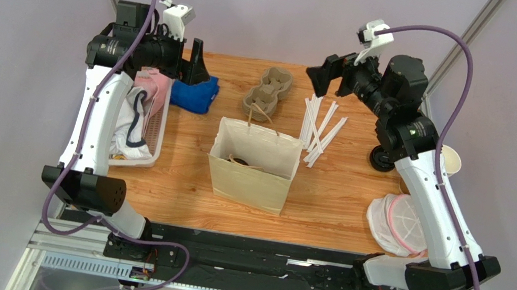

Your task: Pack the takeout coffee

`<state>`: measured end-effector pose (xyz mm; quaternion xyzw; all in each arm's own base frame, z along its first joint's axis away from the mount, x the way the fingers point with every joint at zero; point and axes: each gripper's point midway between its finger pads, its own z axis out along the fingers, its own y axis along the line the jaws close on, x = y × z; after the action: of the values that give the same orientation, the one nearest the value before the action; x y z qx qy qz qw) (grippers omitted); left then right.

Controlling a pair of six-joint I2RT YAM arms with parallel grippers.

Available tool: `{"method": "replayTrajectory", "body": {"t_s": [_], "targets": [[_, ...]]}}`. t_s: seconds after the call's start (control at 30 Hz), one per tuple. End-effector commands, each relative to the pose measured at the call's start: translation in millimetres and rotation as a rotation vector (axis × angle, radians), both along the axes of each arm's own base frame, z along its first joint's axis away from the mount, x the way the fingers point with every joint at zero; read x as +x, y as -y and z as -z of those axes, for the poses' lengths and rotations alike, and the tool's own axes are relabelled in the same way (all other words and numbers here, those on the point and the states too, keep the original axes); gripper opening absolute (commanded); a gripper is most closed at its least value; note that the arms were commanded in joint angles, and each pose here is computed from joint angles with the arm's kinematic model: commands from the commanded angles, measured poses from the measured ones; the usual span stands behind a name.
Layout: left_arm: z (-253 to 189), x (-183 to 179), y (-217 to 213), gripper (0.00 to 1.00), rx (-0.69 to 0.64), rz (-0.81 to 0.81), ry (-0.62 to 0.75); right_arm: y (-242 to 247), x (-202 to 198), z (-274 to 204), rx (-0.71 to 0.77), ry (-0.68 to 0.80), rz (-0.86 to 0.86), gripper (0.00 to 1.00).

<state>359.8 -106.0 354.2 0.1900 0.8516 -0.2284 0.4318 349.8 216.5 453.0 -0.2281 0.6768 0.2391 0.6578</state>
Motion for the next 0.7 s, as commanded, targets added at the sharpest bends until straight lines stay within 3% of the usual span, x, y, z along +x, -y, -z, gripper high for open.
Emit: {"method": "replayTrajectory", "body": {"t_s": [0.0,0.33,0.67], "targets": [[10.4,8.9,-11.3,0.99,0.041,-0.053,-0.076,45.3,23.7,28.4,0.036,-0.182,0.156,1.00],[68.7,22.9,-15.5,0.99,0.070,-0.083,-0.270,128.8,46.9,148.6,-0.076,-0.475,0.391,1.00],[103.8,3.7,-15.0,0.99,0.081,-0.052,-0.319,136.5,35.6,189.4,-0.109,-0.552,0.399,1.00]]}}
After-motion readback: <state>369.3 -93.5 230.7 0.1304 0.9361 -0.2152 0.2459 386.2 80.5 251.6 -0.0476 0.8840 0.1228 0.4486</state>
